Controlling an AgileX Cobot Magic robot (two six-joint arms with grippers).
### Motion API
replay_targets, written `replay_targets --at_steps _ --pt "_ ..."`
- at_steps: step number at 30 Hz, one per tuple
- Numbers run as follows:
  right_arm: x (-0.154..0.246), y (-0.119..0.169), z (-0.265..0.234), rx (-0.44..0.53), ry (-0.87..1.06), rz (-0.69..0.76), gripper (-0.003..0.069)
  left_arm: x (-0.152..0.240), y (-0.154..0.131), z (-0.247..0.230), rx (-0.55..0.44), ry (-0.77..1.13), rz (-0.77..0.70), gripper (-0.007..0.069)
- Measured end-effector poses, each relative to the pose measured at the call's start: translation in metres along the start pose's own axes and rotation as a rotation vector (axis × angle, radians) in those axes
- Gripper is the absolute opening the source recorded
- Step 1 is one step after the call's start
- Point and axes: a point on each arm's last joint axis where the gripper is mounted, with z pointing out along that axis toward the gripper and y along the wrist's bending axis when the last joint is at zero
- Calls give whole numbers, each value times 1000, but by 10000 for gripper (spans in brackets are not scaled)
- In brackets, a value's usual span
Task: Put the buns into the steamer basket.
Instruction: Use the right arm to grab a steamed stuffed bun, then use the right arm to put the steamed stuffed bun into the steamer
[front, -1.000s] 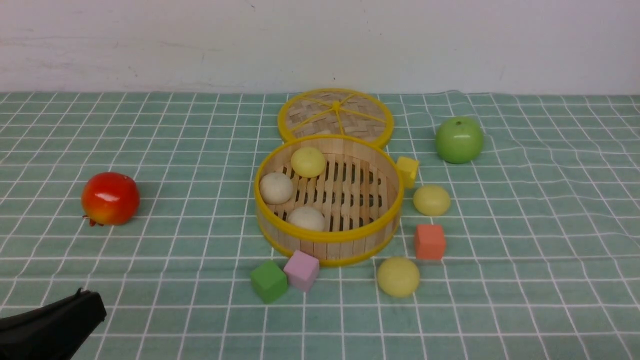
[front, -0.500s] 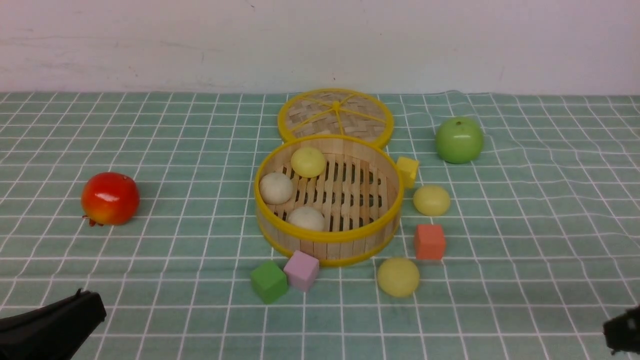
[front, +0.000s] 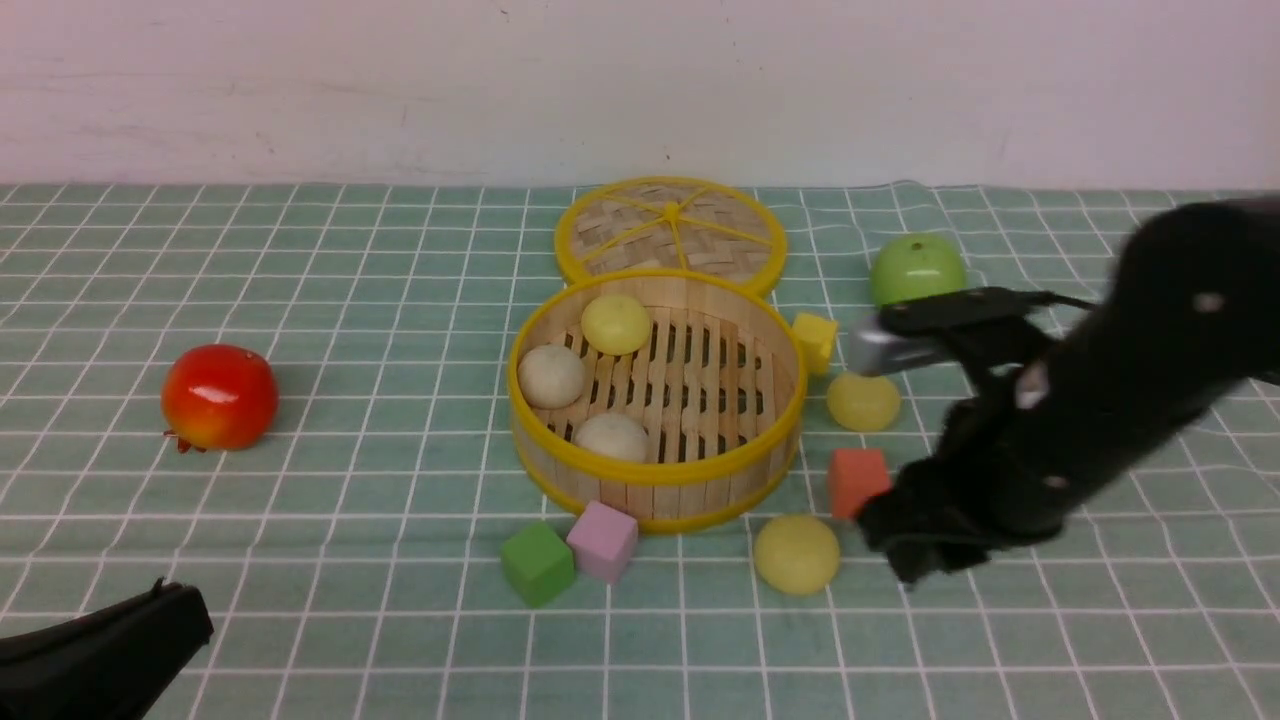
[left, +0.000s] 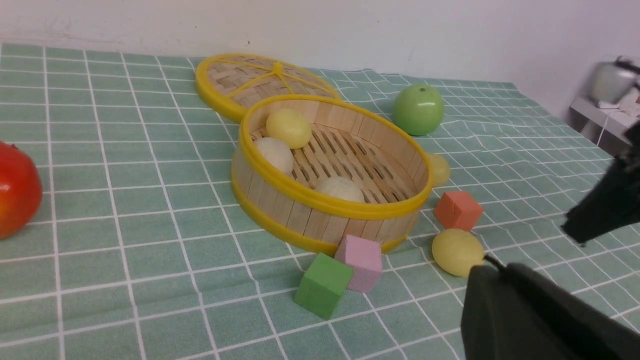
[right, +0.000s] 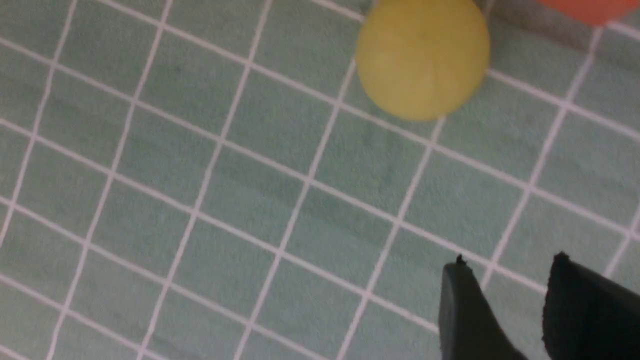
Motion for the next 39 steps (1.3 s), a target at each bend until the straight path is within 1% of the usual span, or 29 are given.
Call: replay_targets --at_steps 4,12,21,28,31,36,39 --pt "-19 13 20 14 -28 -25 240 0 0 0 0 0 0 -8" --pt "-44 14 53 28 -28 -24 242 0 0 0 0 0 0 -6" --pt "-46 10 88 48 35 -25 242 0 0 0 0 0 0 -6" --pt "-46 9 93 52 44 -27 235 0 0 0 0 0 0 -4" --pt "-46 8 93 61 44 -36 185 0 0 0 0 0 0 -4" --pt "-46 7 93 79 43 -63 14 0 0 0 0 0 0 -3" --pt "-46 7 89 82 47 -78 0 0 0 0 0 0 0 -3"
